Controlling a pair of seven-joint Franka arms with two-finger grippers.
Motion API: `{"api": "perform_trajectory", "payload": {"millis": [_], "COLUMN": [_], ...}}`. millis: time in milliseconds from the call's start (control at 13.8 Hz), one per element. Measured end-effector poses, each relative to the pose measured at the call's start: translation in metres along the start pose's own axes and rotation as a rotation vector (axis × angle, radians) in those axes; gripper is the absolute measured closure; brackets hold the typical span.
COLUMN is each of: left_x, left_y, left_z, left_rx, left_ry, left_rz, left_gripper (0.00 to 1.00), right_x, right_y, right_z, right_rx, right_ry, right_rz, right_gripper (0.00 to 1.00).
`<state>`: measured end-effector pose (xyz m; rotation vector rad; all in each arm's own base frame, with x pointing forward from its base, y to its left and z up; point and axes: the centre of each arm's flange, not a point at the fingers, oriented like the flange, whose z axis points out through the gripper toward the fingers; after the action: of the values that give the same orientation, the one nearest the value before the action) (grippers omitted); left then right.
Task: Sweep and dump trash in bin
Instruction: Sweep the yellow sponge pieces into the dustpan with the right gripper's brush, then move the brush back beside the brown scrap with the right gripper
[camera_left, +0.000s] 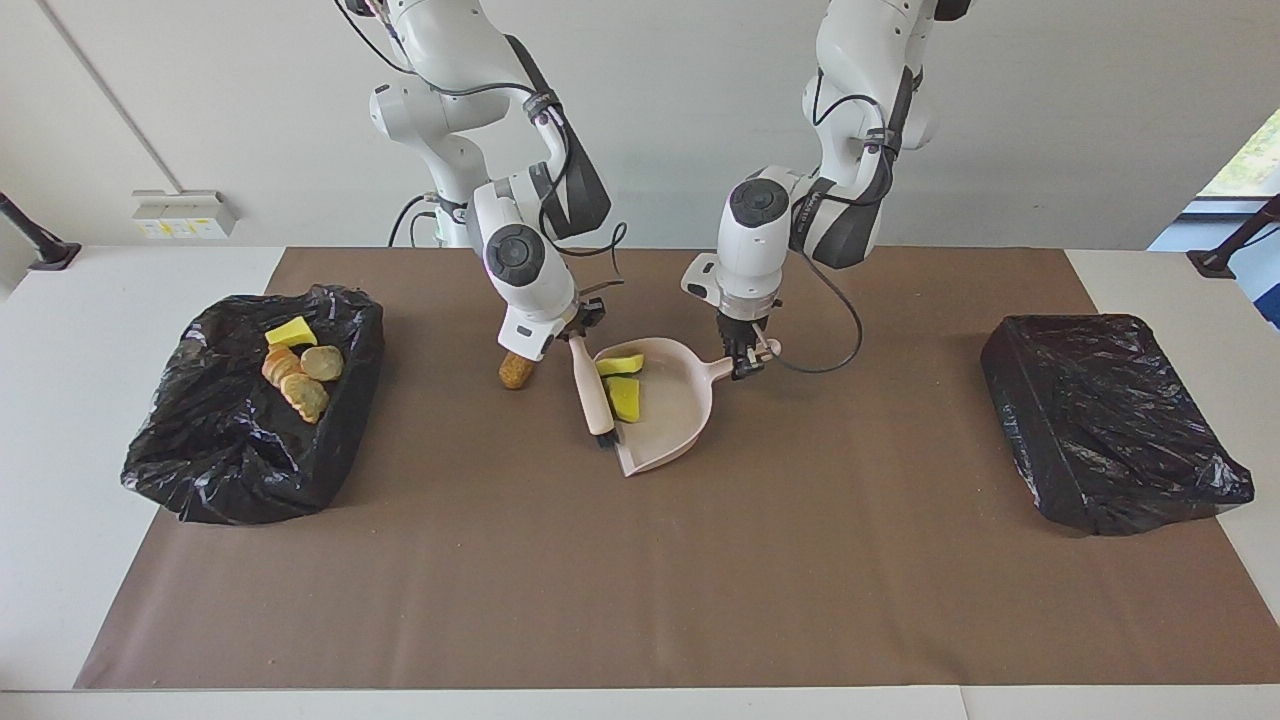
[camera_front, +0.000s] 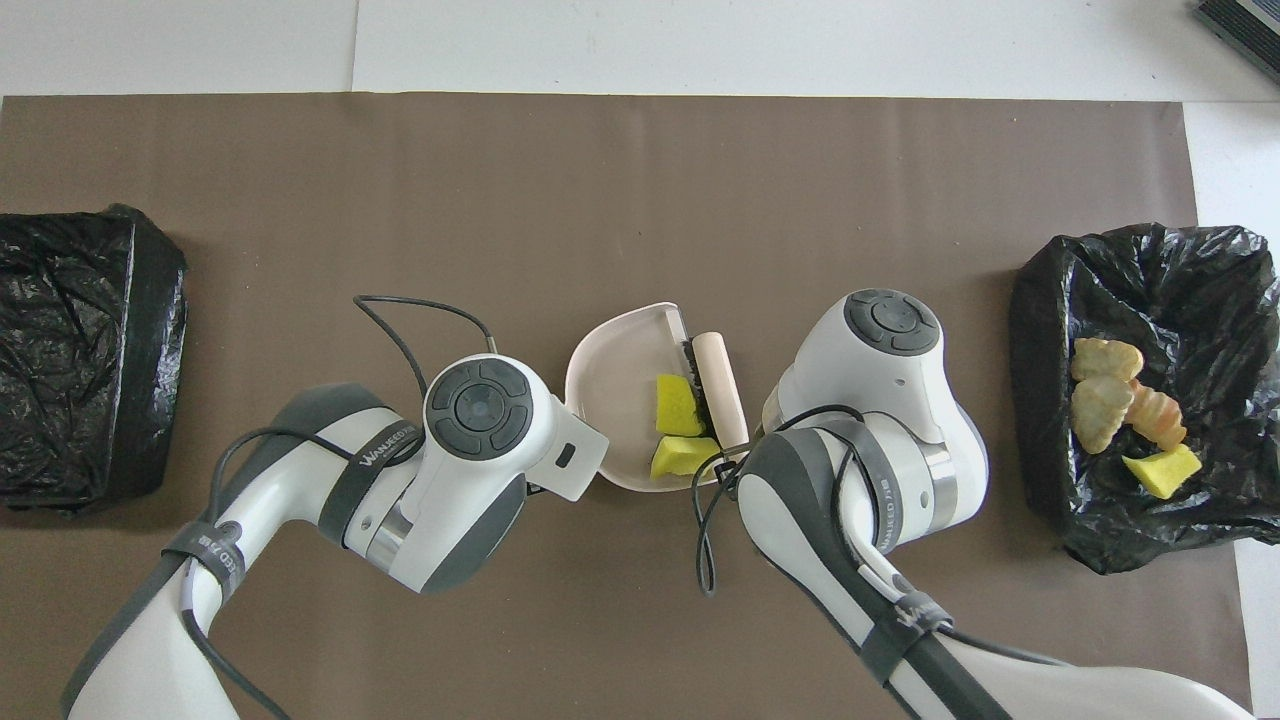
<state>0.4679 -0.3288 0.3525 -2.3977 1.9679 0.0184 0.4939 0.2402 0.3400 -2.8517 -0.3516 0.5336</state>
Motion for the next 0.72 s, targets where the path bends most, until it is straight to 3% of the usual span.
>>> {"api": "perform_trajectory", "payload": {"millis": [145,290,362,507,724], "left_x": [0.000,-0.001,-0.001,-0.001,-0.001], "left_y": [-0.001,-0.001,-0.001,-0.001,-0.001], "left_z": [0.000,0.000,0.000,0.000,0.000], "left_rx": [0.001,0.001,0.002,0.002,0.002], "left_ry": [0.001,0.001,0.001,0.001,0.001], "left_rz": [-0.001,-0.002,-0.003,-0.003,-0.003], "left_gripper": [0.67,0.67,0.67,0.67,0.67], "right_x": [0.000,-0.008,-0.019,-0.055,-0.100], "right_y": [-0.003,0.018,0.037,0.069,0.078], "right_z": [-0.029,-0.085,-0.113,-0.145,-0.107], "right_rx": [0.040,0.049,0.009,-0.146,-0.231], "right_ry": [-0.002,-0.021,-0.030,-0.069,-0.117], "right_rz": [0.020,0.056,0.073,0.134,0.212], "right_gripper": [0.74,0.74,0.74,0.74,0.74]}}
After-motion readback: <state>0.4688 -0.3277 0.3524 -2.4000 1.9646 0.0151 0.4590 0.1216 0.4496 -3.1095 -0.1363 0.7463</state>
